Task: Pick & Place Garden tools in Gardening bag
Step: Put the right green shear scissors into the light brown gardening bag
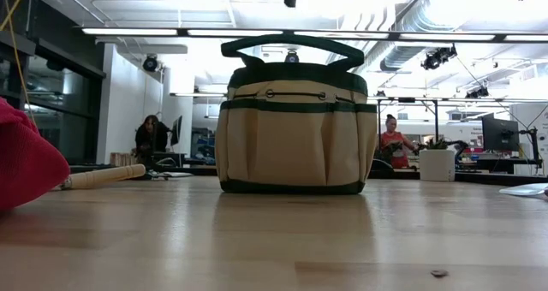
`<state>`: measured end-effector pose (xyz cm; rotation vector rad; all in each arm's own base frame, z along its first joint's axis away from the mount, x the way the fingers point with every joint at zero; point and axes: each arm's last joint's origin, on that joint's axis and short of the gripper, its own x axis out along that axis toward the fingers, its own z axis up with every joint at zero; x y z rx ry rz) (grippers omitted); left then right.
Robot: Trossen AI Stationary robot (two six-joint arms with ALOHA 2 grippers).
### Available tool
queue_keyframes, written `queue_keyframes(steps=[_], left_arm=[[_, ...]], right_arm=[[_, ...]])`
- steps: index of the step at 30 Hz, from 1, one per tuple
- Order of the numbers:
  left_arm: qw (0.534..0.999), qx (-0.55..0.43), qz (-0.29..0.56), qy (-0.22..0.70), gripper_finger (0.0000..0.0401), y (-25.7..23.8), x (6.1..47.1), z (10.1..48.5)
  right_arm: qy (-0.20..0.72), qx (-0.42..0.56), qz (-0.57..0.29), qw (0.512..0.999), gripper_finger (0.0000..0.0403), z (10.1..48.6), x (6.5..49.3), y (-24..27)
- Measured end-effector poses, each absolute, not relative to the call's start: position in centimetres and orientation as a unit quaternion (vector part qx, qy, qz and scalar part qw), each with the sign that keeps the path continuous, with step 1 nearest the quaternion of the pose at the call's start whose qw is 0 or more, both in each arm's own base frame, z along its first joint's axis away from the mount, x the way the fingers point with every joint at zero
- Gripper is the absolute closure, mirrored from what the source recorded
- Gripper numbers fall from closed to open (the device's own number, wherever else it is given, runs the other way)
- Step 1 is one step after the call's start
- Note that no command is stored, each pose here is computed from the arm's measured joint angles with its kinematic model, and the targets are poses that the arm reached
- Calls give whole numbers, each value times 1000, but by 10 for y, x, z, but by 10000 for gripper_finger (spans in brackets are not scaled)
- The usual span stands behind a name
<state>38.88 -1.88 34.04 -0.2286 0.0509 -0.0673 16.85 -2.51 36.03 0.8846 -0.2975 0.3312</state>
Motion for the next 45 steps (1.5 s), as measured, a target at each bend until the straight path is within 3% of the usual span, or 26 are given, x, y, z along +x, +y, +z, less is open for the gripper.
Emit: queue_keyframes(steps=[11, 29, 45], left_arm=[[993, -106, -28, 32, 401, -18, 377, 352], [994, -107, -26, 20, 401, -18, 375, 360], [999, -38, -32, -8, 401, -17, 368, 429]], right_arm=[[-121, 425, 136, 887, 349, 355, 171, -26], [-130, 418, 115, 892, 292, 354, 171, -27], [-123, 404, 108, 900, 288, 352, 172, -27]])
